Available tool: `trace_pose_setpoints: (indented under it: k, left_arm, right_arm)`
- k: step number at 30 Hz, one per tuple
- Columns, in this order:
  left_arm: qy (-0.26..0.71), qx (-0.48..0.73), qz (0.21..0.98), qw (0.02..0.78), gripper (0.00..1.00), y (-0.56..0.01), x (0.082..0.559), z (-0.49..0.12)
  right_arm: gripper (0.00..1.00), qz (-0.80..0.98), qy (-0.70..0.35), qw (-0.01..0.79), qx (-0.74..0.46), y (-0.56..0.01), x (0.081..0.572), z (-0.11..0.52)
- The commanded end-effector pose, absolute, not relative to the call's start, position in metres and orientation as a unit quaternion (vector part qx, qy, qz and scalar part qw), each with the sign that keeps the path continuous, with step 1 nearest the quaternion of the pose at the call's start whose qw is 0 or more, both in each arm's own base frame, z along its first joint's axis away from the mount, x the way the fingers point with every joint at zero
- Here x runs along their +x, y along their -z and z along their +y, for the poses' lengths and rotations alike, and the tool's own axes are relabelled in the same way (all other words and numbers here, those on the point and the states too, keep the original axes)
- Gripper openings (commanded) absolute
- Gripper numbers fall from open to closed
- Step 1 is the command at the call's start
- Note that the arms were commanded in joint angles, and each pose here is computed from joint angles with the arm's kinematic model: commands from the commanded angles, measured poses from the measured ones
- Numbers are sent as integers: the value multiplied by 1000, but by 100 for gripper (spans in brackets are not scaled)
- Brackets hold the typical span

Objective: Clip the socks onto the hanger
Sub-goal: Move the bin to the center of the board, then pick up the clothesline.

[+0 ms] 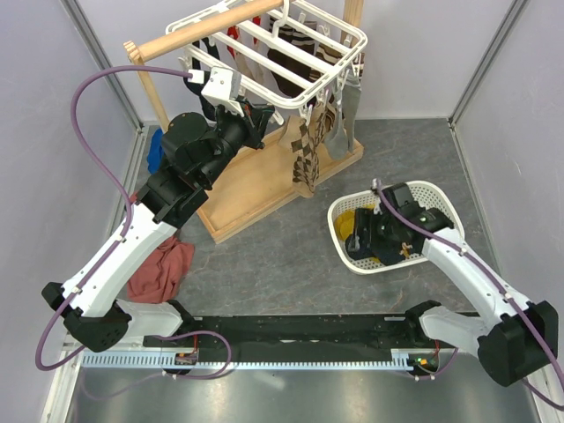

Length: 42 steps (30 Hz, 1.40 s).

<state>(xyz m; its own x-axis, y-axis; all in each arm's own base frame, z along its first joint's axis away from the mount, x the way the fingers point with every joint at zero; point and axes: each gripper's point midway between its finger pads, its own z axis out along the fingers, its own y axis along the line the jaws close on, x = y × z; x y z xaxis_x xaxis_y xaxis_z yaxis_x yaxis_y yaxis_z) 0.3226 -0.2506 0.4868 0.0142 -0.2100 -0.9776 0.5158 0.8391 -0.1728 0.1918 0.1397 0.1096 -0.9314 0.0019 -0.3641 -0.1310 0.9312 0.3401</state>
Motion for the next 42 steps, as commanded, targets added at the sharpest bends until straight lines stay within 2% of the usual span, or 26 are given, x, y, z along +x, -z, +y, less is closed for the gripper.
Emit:
trace_pose_setpoints:
  k: [1,4,8,17,30,33,36,37,40,42]
  left_arm:
    - [261,131,643,708,2,-497,317,-250]
    - [262,132,644,707,2,-496,317,-250]
    - [262,133,644,706,2,-496,317,-251]
    - [262,134,644,706,2,-497,316,-250]
    - [264,136,647,703,2,-496,315,-251]
    - [264,135,647,702,2,-496,315,-251]
    - [265,136,648,701,2,-496,315,-252]
    - [265,135,648,701,2,-496,315,-251]
    - [264,134,648,701,2,-497,315,-251]
    - [264,134,648,701,2,-498,314,-250]
  right_arm:
    - [82,945,-62,296,120,-137,249,80]
    - [78,913,-15,335,231,-137,270,41]
    - [61,873,31,356,332,-128,286,12]
    - [54,854,70,293,425,-75,279,-9]
    - [47,846,36,254,468,-29,265,-19]
    - [39,852,33,251,459,-26,260,-18]
    - [25,852,25,268,450,-39,264,-18]
    - [16,853,20,280,441,-49,266,-18]
    - [0,855,14,307,418,-77,270,-19]
    - [0,855,5,324,405,-95,273,-18]
